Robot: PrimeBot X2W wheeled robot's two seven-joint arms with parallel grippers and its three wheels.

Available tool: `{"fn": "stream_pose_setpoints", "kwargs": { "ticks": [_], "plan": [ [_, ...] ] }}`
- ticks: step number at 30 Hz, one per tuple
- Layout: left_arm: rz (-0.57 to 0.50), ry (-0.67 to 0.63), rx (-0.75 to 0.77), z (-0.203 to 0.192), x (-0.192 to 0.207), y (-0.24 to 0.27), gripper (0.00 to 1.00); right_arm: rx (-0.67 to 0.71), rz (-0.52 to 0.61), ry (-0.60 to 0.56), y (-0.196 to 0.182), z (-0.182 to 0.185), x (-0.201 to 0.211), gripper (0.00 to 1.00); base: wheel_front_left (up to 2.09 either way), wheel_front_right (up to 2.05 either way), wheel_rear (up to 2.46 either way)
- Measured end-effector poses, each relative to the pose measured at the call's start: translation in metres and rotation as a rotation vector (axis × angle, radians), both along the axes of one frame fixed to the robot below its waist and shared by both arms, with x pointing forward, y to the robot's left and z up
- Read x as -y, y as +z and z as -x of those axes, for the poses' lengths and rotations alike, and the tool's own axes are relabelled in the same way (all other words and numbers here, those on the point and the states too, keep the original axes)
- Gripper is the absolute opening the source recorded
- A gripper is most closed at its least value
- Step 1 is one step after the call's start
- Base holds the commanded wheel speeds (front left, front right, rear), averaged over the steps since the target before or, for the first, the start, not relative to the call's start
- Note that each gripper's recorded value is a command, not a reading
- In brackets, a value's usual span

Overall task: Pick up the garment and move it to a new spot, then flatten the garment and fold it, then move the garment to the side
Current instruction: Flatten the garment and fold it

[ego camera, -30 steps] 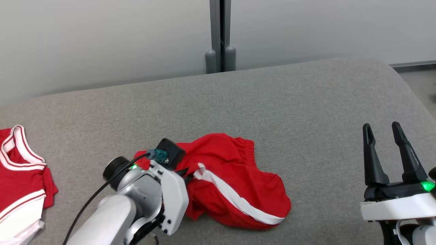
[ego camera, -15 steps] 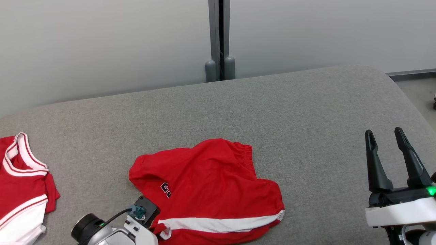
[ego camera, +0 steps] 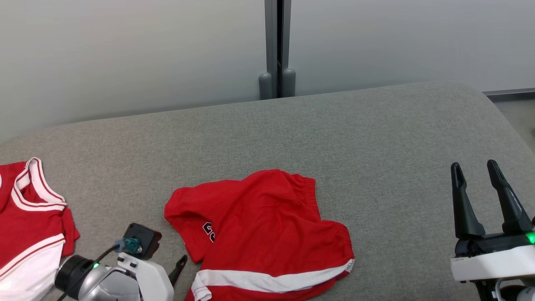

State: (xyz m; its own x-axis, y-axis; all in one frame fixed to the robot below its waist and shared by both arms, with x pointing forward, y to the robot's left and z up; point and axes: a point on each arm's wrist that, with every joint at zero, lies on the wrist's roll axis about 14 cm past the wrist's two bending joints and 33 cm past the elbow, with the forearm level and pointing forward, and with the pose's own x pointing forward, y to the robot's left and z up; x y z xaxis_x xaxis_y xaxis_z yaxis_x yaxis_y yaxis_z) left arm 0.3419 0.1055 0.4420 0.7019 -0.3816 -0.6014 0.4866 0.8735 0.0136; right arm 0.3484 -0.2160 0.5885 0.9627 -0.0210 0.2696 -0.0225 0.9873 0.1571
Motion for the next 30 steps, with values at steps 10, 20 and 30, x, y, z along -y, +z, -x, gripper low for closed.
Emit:
{"fn": "stream_pose_setpoints", "kwargs": {
  "ticks": [10, 20, 30],
  "plan": [
    [0.034, 0.089, 0.046, -0.056, -0.002, 0.014, 1.00, -0.005, -0.004, -0.012, -0.001, 0.000, 0.004, 1.00, 0.00, 0.00, 0.00],
    [-0.088, 0.047, -0.073, -0.092, 0.007, -0.031, 1.00, -0.032, 0.002, -0.060, -0.009, -0.003, 0.018, 1.00, 0.00, 0.00, 0.00],
    [-0.141, -0.034, -0.161, -0.103, 0.023, -0.070, 0.00, -0.076, -0.012, -0.104, -0.027, -0.002, 0.029, 1.00, 0.00, 0.00, 0.00]
  ]
}}
